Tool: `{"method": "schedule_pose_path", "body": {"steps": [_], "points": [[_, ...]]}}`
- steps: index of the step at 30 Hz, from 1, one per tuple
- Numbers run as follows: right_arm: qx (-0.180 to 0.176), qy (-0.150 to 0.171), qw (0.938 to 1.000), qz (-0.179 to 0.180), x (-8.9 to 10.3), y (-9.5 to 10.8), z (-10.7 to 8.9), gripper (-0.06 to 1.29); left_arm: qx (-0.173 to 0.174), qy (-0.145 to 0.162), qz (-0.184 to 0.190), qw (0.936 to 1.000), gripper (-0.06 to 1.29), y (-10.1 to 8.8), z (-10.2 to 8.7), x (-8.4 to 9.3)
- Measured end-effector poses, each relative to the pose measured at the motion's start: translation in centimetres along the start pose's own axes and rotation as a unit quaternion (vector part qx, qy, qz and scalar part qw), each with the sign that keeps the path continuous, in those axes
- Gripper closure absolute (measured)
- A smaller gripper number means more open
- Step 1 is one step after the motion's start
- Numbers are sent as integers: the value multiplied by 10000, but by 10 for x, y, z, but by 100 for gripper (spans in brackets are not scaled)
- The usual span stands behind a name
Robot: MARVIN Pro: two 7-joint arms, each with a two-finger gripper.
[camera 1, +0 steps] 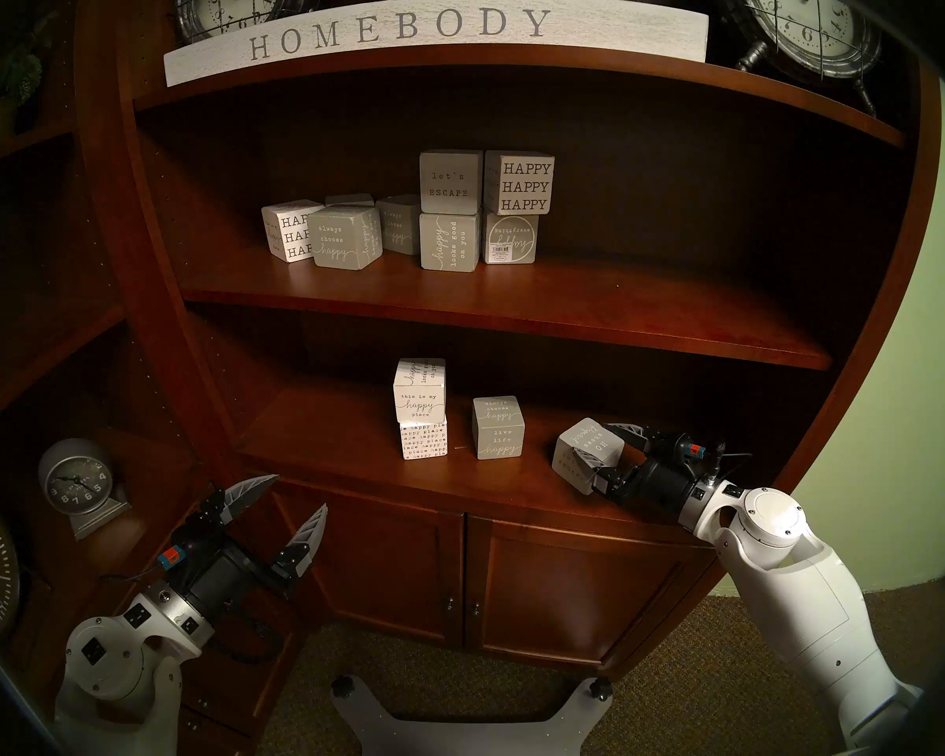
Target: Stack four cubes vertically into two groups
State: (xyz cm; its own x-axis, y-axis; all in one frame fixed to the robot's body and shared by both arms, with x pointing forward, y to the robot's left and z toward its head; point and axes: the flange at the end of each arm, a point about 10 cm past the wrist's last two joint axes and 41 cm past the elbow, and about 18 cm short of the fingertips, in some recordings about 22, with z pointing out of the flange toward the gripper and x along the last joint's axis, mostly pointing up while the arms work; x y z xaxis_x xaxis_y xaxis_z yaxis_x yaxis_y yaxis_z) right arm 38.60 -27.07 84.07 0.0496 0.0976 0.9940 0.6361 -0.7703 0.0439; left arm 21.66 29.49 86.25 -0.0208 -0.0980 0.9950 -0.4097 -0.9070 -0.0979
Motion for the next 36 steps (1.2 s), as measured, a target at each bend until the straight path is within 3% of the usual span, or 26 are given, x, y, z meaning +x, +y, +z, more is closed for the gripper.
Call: {"method": "schedule_pose_path", "body": {"steps": [36], "points": [[-158, -153, 9997, 53, -15, -3, 8, 1, 2, -8, -5, 10000, 4, 0, 0, 0]]}}
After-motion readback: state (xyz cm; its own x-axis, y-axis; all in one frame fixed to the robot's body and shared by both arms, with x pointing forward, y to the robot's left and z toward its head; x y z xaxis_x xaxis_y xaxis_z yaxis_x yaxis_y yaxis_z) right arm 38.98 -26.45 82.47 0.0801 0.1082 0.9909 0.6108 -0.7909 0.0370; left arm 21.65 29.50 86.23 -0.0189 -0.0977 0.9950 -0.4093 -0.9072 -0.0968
